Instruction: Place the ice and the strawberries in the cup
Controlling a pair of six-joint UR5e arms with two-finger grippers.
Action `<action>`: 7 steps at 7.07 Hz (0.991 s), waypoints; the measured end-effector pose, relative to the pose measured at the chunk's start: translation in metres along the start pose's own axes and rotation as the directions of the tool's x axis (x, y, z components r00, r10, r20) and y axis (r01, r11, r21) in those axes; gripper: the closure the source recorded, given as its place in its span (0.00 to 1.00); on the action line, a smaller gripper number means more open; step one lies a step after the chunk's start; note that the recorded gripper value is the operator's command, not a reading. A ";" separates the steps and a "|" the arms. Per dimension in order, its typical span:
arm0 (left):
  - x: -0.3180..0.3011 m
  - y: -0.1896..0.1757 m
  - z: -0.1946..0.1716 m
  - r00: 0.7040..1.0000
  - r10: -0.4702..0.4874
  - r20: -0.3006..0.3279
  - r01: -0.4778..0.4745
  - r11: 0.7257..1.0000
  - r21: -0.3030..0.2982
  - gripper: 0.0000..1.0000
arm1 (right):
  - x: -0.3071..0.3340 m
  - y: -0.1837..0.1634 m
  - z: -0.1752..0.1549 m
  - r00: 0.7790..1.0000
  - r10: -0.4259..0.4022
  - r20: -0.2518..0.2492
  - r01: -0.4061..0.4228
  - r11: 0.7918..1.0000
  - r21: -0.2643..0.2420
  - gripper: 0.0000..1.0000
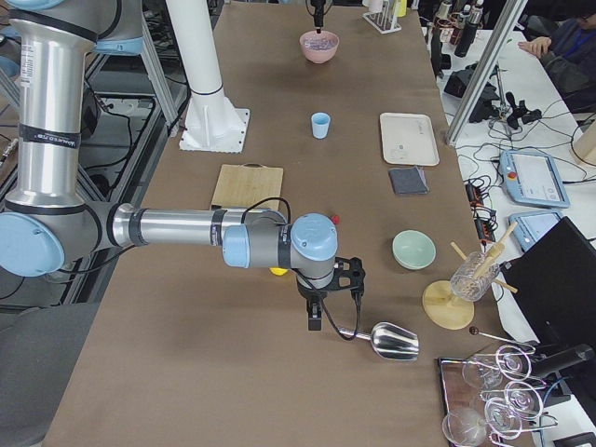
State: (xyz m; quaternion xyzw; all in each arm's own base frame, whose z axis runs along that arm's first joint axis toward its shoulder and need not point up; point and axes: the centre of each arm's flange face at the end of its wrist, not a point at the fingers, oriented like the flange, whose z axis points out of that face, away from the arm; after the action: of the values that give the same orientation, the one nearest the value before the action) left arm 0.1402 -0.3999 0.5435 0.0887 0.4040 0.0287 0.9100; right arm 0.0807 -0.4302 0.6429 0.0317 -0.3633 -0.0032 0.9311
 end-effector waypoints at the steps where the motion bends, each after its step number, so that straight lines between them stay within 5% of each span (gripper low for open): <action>1: 0.003 0.001 0.002 1.000 -0.013 0.000 0.013 1.000 -0.005 0.48 | 0.000 0.000 0.000 1.000 0.000 0.000 0.000 1.000 0.000 0.00; 2: 0.006 0.003 0.006 1.000 -0.012 -0.001 0.012 1.000 -0.012 0.46 | 0.000 0.000 0.000 1.000 0.001 0.000 -0.001 1.000 -0.001 0.00; 4: 0.016 0.009 0.015 1.000 0.008 -0.005 -0.008 0.999 -0.037 0.27 | 0.001 0.001 0.001 1.000 0.001 0.000 -0.001 1.000 -0.002 0.00; 7: 0.022 0.017 0.023 1.000 0.025 -0.007 -0.026 0.998 -0.060 0.24 | 0.001 0.001 0.001 1.000 0.002 0.000 -0.002 1.000 -0.002 0.00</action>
State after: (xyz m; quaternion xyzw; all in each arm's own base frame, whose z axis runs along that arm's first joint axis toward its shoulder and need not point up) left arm 0.1722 -0.3834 0.5460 0.0663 0.4047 0.0527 0.9105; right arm 0.0807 -0.4294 0.6443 0.0304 -0.3633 -0.0027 0.9312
